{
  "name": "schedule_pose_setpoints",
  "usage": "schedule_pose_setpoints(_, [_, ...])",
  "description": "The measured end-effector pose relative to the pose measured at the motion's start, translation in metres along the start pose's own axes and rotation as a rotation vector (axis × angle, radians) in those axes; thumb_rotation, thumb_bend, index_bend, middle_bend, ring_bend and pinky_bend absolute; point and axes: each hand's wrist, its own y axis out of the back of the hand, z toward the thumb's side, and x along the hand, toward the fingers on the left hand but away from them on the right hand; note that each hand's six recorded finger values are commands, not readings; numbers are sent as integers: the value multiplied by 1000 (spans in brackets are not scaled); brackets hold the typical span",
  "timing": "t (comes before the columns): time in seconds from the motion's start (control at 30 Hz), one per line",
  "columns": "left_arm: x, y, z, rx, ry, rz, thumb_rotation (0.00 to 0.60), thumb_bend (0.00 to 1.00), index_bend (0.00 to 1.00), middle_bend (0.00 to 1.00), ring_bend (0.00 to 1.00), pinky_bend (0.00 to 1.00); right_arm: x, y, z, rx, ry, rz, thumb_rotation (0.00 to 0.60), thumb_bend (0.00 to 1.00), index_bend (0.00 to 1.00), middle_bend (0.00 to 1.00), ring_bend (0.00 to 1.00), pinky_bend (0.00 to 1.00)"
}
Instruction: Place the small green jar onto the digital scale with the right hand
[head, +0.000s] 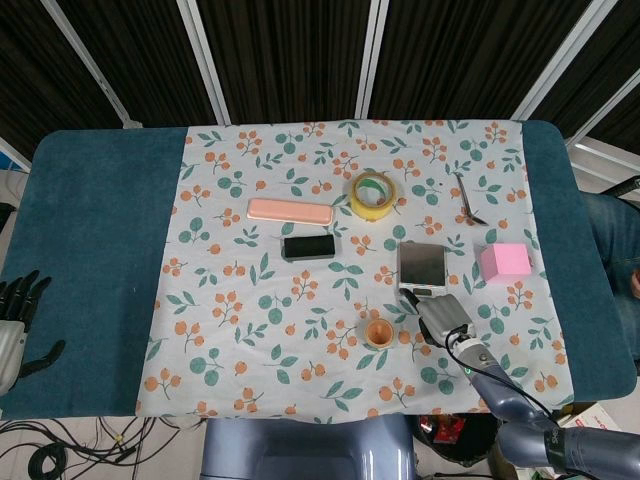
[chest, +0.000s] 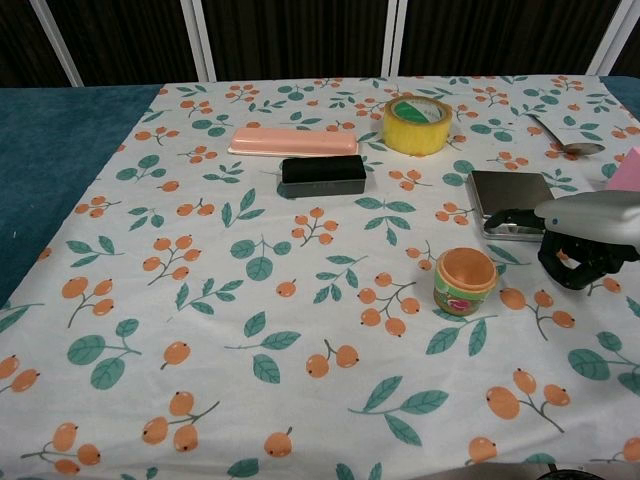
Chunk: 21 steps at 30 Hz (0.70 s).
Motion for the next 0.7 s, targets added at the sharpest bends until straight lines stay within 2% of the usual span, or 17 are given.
schedule_pose_setpoints(0.7, [0,0,0,2,2,-4,600,242,0,0,0,0,0,0,-1,-2,-4,4,600,745,60,754,895,914])
